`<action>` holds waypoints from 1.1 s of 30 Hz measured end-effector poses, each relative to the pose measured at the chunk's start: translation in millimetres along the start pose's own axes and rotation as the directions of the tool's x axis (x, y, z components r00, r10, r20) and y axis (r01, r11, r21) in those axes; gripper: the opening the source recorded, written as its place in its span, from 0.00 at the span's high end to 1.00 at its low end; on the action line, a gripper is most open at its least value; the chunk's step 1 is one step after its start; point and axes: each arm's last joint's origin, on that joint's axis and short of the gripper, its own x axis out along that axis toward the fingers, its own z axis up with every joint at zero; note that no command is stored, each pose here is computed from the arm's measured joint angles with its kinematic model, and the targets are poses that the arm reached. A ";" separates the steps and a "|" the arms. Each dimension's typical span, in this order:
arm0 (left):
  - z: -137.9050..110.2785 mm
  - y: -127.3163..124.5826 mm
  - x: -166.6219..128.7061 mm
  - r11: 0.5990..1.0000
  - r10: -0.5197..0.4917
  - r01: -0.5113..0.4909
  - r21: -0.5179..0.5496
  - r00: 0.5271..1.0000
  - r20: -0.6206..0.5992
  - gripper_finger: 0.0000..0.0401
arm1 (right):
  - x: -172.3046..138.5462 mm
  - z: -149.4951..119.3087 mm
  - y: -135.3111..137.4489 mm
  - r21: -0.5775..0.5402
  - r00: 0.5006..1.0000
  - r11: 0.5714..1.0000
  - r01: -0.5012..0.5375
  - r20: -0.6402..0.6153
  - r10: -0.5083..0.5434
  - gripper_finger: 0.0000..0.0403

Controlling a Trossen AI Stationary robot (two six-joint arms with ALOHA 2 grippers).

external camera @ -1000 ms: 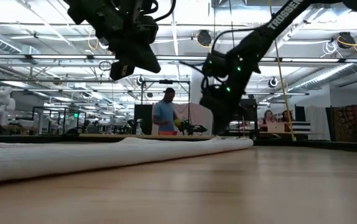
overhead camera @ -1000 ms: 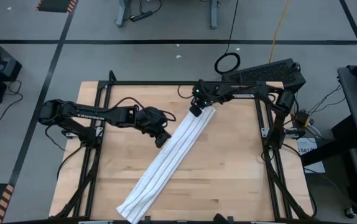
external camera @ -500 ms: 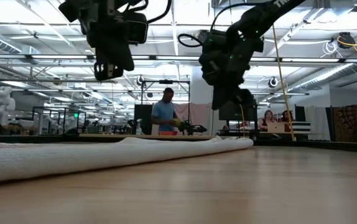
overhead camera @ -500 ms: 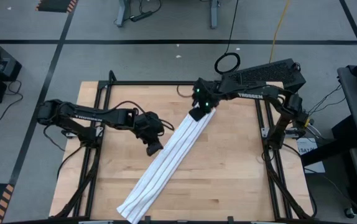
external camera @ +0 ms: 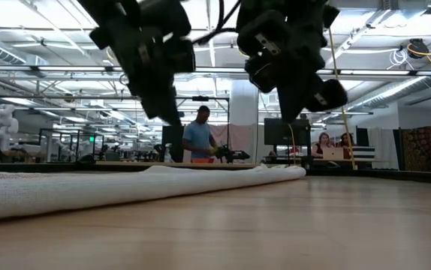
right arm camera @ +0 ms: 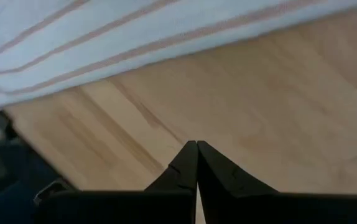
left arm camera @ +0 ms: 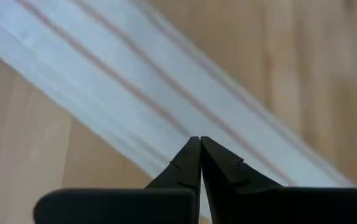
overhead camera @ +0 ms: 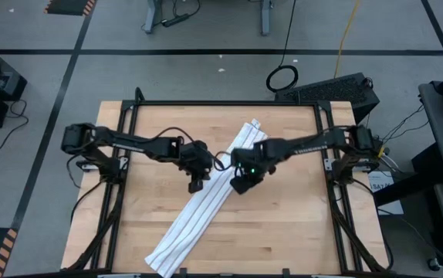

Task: Roll towel into tight, uniform cylinder
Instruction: Fold the white brown kitchen towel

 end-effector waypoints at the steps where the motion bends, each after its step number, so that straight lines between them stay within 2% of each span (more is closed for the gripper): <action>1: -1.6 2.2 4.9 1.000 0.005 -0.005 -0.001 1.000 -0.018 0.96 | 2.1 -4.7 2.7 0.018 0.999 1.000 0.023 0.021 -0.023 1.00; 3: -6.1 7.2 13.4 0.999 0.040 -0.041 -0.020 0.997 -0.063 0.96 | 4.5 -11.8 4.3 0.086 0.997 0.994 0.067 0.042 -0.071 1.00; 4: -9.4 11.3 13.9 0.994 0.092 -0.098 -0.058 0.991 -0.094 0.96 | 4.7 -13.9 3.1 0.129 0.995 0.988 0.088 0.036 -0.093 1.00; 6: -13.7 23.8 9.1 0.958 0.189 -0.213 -0.191 0.972 -0.138 0.96 | 3.4 -13.9 -1.0 0.200 0.992 0.973 0.116 0.019 -0.122 1.00; 7: -13.0 29.9 2.1 0.939 0.208 -0.236 -0.250 0.969 -0.133 0.96 | 2.4 -12.4 -3.8 0.216 0.991 0.968 0.129 0.013 -0.135 1.00; 9: -9.0 35.3 -18.1 0.922 0.210 -0.227 -0.312 0.974 -0.088 0.96 | -0.4 -5.9 -9.4 0.232 0.988 0.962 0.143 0.024 -0.152 1.00; 11: -0.5 37.7 -36.6 0.916 0.212 -0.194 -0.352 0.977 0.012 0.96 | -4.8 3.5 -16.8 0.246 0.984 0.957 0.155 0.050 -0.172 1.00; 15: 7.4 49.0 -63.4 0.886 0.259 -0.178 -0.429 0.956 0.138 0.96 | -13.6 31.8 -39.9 0.323 0.967 0.933 0.157 0.141 -0.211 1.00; 19: 6.7 59.5 -77.2 0.838 0.274 -0.153 -0.524 0.948 0.161 0.91 | -17.7 60.1 -68.6 0.356 0.961 0.929 0.097 0.211 -0.181 1.00; 25: 5.2 62.7 -79.8 0.783 0.236 -0.091 -0.615 0.959 0.159 0.80 | -46.1 97.7 -90.9 0.262 0.942 0.965 -0.019 0.328 -0.071 1.00; 29: 5.8 57.7 -77.9 0.766 0.220 -0.070 -0.639 0.962 0.159 0.78 | -69.3 125.8 -122.3 0.195 0.954 0.971 -0.138 0.290 0.078 0.97; 33: 6.3 52.4 -75.8 0.748 0.213 -0.057 -0.662 0.964 0.158 0.78 | -96.4 149.0 -150.6 0.100 0.945 0.987 -0.125 0.316 0.088 0.91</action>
